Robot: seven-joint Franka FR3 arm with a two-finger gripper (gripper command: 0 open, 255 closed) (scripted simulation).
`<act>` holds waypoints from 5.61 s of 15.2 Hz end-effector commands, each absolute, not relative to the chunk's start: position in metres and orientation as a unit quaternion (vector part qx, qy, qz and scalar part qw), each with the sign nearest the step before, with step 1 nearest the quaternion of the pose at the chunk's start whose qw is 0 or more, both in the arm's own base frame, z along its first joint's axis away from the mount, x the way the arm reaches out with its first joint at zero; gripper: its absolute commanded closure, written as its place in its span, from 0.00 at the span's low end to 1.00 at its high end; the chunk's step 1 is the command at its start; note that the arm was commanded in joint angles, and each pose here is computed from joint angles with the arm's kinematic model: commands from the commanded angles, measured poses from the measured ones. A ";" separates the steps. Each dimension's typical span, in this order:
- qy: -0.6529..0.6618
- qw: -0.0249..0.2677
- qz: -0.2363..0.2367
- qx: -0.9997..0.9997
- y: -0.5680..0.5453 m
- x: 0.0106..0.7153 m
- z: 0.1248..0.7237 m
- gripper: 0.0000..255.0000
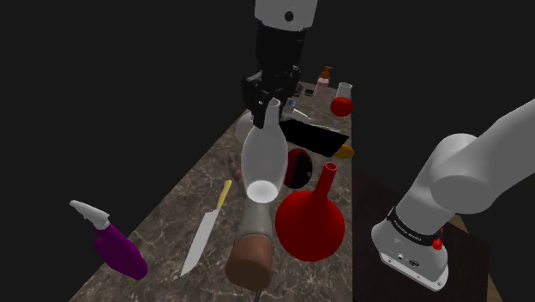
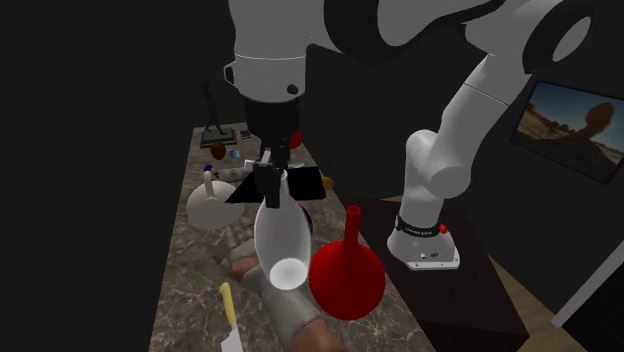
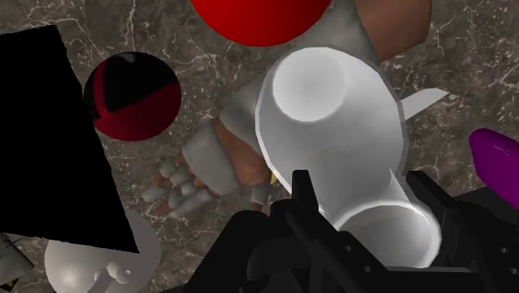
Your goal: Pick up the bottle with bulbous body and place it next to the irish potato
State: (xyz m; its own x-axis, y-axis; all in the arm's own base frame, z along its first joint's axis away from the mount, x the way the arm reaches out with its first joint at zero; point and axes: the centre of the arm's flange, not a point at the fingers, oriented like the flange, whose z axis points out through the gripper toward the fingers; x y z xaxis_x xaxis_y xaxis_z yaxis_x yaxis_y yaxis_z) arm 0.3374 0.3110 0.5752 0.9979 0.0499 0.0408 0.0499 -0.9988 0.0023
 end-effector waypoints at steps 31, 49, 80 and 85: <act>0.025 0.001 0.020 0.999 0.312 0.337 0.745 1.00; 0.025 0.001 0.020 0.999 0.099 0.266 0.749 1.00; 0.025 0.001 0.020 0.999 -0.028 0.224 0.639 1.00; 0.025 0.001 0.020 0.999 -0.028 0.224 0.612 1.00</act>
State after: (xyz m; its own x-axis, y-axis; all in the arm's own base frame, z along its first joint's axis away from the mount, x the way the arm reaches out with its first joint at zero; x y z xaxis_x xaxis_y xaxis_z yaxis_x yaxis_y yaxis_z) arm 0.2234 -0.0289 0.6176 0.9979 0.0500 0.0401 0.0500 -0.9987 0.0023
